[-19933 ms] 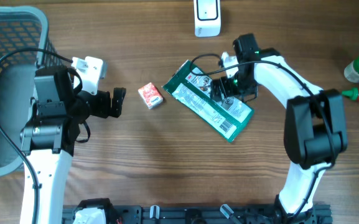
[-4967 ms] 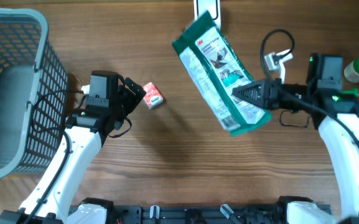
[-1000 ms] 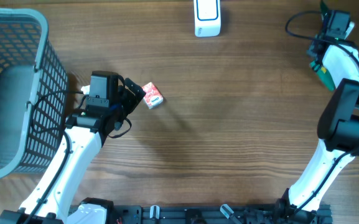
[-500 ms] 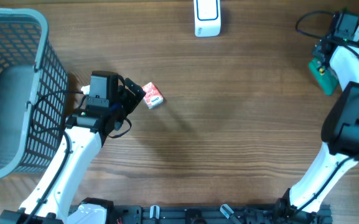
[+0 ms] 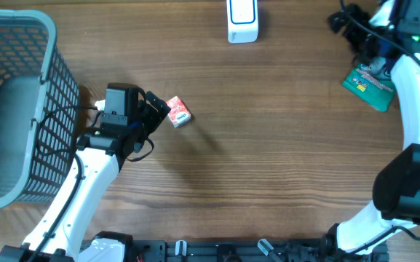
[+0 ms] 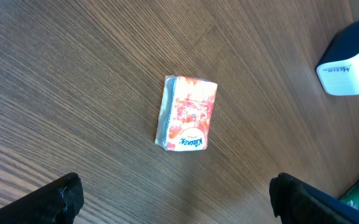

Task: Scan the item barcode
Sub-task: 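Reach the right gripper to the red-and-white tissue pack and grasp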

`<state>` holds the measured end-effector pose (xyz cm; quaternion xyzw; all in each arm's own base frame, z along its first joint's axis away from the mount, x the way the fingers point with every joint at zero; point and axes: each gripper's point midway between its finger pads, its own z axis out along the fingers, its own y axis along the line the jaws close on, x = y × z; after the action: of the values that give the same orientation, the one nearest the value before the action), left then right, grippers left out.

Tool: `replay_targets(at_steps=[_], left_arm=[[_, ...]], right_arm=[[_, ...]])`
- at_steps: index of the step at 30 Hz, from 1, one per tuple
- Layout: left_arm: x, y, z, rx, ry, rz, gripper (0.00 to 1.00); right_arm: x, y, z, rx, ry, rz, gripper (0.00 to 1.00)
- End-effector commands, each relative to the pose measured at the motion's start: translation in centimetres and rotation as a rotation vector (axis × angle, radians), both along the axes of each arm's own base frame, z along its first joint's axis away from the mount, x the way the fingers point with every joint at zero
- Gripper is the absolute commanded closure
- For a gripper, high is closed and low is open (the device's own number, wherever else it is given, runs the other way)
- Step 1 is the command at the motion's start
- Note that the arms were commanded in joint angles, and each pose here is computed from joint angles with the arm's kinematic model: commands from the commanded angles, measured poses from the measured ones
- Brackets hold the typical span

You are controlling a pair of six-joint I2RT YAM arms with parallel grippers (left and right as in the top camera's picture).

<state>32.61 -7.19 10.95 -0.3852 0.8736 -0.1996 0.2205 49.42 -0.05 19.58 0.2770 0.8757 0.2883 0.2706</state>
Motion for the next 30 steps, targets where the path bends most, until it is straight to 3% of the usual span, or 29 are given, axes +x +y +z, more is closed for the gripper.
replay_targets(at_steps=[1, 5, 7, 9, 15, 18, 20, 21, 23, 25, 30], left_arm=[[0.0, 0.5, -0.4, 0.023, 0.006, 0.005, 0.0], [0.0, 0.5, -0.4, 0.023, 0.005, 0.005, 0.0], [0.0, 0.5, -0.4, 0.023, 0.005, 0.005, 0.0], [0.0, 0.5, -0.4, 0.023, 0.006, 0.005, 0.0], [0.0, 0.5, -0.4, 0.023, 0.006, 0.005, 0.0], [0.0, 0.5, -0.4, 0.023, 0.005, 0.005, 0.0], [0.0, 0.5, -0.4, 0.023, 0.005, 0.005, 0.0], [0.0, 0.5, -0.4, 0.023, 0.005, 0.005, 0.0], [0.0, 0.5, -0.4, 0.023, 0.006, 0.005, 0.0], [0.0, 0.5, -0.4, 0.023, 0.005, 0.005, 0.0], [0.0, 0.5, -0.4, 0.023, 0.006, 0.005, 0.0]], right_arm=[[-2.5, 7.0, -1.0, 0.292, 0.208, 0.031, 0.26], [-5.2, 12.1, -2.5, 0.297, 0.346, 0.071, 0.16], [-6.7, 15.2, -3.6, 0.296, 0.402, 0.108, 0.17], [-8.5, 17.9, -5.2, 0.289, 0.479, 0.101, 0.27], [-12.8, 24.1, -10.4, 0.35, 0.678, -0.071, 0.26], [-13.4, 27.1, -11.4, 0.395, 0.628, -0.016, 0.0], [-13.3, 29.0, -11.4, 0.42, 0.56, 0.044, 0.0], [-13.2, 29.8, -11.2, 0.435, 0.527, 0.066, 0.01], [-13.4, 30.7, -11.2, 0.465, 0.527, 0.041, 0.19], [-13.5, 30.9, -11.4, 0.476, 0.55, -0.008, 0.29], [-14.2, 31.7, -12.9, 0.506, 0.642, -0.101, 0.4]])
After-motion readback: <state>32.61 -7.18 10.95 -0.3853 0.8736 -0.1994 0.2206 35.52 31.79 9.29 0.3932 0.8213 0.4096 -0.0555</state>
